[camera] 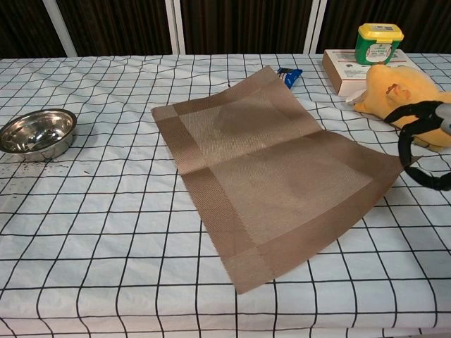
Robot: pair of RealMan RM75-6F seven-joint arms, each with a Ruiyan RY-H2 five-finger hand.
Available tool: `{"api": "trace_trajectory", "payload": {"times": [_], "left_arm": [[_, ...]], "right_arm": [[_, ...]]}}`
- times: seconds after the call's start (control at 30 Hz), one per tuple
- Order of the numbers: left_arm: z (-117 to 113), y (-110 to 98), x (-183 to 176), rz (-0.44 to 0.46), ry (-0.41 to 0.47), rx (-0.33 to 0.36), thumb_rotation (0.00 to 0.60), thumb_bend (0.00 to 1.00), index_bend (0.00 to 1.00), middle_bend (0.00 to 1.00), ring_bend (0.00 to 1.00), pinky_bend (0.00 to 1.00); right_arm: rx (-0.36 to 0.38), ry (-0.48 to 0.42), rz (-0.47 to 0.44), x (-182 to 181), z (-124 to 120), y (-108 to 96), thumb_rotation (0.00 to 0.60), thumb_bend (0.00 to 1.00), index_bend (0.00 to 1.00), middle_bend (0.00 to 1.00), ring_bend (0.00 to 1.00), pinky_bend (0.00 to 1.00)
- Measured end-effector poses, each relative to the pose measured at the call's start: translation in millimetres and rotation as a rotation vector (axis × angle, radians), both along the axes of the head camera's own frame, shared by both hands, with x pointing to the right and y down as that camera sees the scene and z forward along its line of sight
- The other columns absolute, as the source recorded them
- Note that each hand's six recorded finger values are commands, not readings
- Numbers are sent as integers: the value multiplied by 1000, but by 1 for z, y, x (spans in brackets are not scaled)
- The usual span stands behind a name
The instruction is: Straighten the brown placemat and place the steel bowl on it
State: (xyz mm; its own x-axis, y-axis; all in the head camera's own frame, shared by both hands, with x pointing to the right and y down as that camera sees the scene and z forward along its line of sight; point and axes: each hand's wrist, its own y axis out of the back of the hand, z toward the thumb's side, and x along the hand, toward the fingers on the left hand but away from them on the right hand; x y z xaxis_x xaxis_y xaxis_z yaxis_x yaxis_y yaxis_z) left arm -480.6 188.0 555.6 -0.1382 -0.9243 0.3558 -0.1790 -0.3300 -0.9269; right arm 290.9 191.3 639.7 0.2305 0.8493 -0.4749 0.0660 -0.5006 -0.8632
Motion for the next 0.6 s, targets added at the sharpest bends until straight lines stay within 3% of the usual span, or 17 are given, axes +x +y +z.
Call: {"api": "trace_trajectory", "payload": {"times": [0.23,0.6], "left_arm": [[0,0,0,-2,1,1,600,0,0,0,0,5],[-1,0,-1,-4,4,2,600,0,0,0,0,5]], "right_arm": [[65,92,9,19,-12,-34,600,466,672,146,91,175],[164,364,-58,49,-18,-87,600,466,672,147,91,175]]}}
